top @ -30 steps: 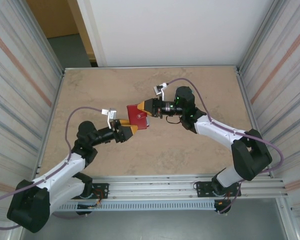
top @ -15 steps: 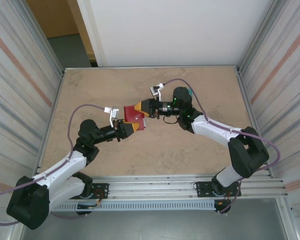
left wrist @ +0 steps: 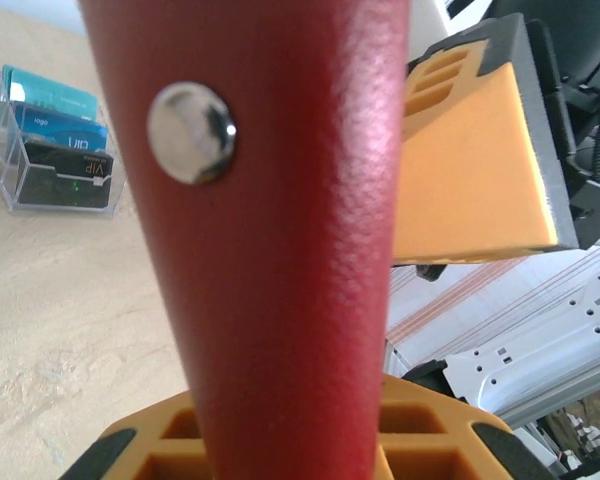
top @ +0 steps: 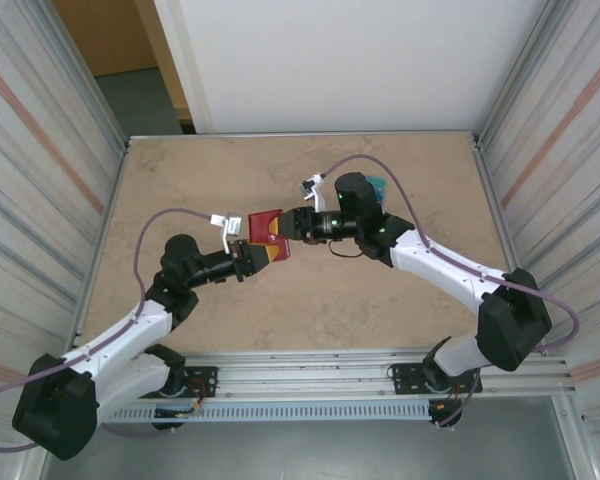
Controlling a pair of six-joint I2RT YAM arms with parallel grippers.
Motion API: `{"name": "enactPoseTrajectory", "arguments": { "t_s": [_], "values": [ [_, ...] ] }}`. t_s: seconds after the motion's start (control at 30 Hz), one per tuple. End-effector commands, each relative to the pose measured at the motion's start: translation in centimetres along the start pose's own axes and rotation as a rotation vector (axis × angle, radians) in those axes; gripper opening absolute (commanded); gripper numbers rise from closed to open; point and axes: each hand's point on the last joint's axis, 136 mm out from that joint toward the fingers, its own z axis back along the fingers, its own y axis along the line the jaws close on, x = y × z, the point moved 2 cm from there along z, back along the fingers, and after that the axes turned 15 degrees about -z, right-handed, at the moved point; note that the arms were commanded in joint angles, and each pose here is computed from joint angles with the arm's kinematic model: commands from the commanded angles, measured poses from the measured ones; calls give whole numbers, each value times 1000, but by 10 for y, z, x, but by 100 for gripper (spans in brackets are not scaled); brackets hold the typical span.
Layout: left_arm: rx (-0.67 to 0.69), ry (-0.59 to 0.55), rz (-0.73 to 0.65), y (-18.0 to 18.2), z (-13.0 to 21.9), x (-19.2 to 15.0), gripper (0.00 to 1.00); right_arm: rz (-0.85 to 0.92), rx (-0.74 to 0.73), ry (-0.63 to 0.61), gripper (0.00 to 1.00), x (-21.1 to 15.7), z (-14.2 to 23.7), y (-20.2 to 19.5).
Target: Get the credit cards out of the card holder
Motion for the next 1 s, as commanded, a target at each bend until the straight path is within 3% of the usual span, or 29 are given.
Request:
{"name": "enactPoseTrajectory", "arguments": {
  "t_s": [0.0,0.13,0.23,0.5,0.97],
  "values": [
    [-24,-39,-58,-9,-3,19,19,63,-45,-3,47,-3,-1,4],
    [-33,-21,-58,-11,-3,15,20,80,-76,-36,26,-2,4,2],
    [-31,5,-60,-11,-3,11,21,84,-76,-45,19,-1,7,3],
    [-43,-9,-70,-15,12,9,40,60,-55,-65,13,4,14,1],
    [-39,-72,-27,-10,27,17,37,40,31,-44,11,4,19,10]
  ]
}}
